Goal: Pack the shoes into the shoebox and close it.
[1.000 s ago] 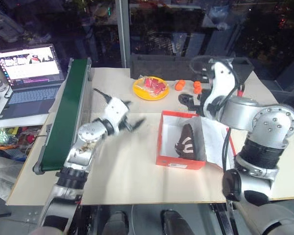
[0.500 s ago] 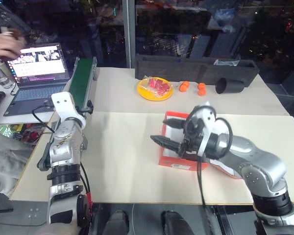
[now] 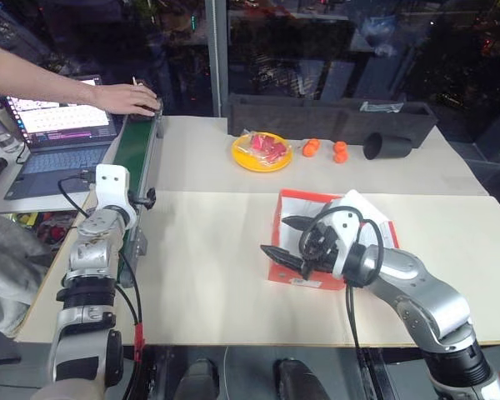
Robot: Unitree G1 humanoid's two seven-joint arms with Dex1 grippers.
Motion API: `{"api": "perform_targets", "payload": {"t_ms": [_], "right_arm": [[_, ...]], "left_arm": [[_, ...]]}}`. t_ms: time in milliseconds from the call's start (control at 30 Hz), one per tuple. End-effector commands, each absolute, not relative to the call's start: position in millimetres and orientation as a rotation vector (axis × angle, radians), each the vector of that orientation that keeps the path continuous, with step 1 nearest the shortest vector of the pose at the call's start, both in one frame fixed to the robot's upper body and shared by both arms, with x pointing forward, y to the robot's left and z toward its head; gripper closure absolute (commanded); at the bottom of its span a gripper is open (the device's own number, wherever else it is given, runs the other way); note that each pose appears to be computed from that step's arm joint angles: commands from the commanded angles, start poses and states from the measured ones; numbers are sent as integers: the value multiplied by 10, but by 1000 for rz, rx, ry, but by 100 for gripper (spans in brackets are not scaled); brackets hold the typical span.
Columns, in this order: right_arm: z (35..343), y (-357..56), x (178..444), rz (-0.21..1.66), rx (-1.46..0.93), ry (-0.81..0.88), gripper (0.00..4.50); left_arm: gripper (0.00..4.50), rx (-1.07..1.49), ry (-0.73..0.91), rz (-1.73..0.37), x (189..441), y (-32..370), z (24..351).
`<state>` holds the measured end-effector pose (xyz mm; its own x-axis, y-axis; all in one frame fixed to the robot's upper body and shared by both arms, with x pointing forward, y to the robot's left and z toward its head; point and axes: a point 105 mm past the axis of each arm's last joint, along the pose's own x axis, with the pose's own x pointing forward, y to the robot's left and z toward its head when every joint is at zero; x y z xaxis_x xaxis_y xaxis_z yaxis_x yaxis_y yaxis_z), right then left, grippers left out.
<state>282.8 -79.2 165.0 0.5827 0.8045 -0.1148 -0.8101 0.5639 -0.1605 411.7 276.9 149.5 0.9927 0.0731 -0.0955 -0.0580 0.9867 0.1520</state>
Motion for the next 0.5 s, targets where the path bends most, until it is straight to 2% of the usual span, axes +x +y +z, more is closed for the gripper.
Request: {"api": "perform_targets", "payload": {"t_ms": [33, 500], "right_arm": [[1664, -766, 2757, 980, -270, -18, 9], [1470, -761, 2613, 1062, -321, -7, 9]], "left_arm": [[0, 168, 59, 82, 4119, 2802, 1612], [0, 151, 93, 81, 4112, 2824, 1529]]}}
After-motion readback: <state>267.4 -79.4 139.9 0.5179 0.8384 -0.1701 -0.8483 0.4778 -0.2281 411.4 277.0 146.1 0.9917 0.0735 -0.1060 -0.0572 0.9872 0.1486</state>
